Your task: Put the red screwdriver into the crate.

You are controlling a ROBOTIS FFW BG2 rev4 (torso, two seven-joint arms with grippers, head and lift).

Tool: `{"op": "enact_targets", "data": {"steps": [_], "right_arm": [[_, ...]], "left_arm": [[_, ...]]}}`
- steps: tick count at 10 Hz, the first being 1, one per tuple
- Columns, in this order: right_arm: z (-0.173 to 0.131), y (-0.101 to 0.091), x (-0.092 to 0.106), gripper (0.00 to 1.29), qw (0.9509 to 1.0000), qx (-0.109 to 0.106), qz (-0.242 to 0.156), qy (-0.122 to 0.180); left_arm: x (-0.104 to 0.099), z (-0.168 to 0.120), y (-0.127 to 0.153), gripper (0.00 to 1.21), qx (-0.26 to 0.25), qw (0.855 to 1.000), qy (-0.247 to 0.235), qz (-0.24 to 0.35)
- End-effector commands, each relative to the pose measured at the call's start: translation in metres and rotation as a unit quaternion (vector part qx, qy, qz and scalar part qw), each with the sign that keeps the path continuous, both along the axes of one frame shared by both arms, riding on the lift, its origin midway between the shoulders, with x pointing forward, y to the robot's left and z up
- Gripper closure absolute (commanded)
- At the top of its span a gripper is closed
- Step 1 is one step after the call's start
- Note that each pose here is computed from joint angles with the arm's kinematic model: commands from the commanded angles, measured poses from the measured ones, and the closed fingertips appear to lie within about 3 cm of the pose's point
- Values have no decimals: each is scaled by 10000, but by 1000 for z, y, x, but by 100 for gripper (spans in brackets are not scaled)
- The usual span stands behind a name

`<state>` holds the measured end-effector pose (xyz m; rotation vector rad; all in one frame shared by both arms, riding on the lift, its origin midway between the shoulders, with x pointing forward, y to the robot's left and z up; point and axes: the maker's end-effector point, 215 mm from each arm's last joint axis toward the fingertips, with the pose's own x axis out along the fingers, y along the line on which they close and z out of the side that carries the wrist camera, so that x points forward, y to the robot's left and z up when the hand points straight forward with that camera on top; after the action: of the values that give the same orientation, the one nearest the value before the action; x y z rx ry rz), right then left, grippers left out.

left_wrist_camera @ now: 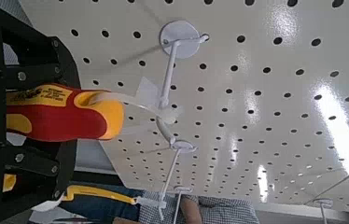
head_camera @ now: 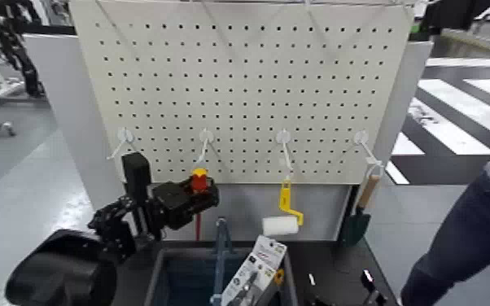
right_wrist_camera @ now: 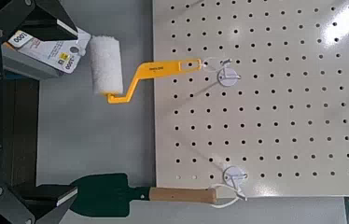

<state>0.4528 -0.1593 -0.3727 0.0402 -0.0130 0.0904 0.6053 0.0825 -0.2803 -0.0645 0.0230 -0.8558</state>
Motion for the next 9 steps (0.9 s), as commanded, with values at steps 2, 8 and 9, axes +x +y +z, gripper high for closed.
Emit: {"op": "enact_targets", "data": {"steps": [2,8,9], "right_arm": [[0,0,0,14,10000,0,0,-5],[-1,0,1,14,10000,-3,2,4],[0,0,1,14,10000,4,0,-2]], "left_arm": [[-1,8,3,119,-16,10000,-66,28],[-12,31,7,119,-55,9998,-185,104],[-17,37,13,119,-38,9997,-190,167]]}}
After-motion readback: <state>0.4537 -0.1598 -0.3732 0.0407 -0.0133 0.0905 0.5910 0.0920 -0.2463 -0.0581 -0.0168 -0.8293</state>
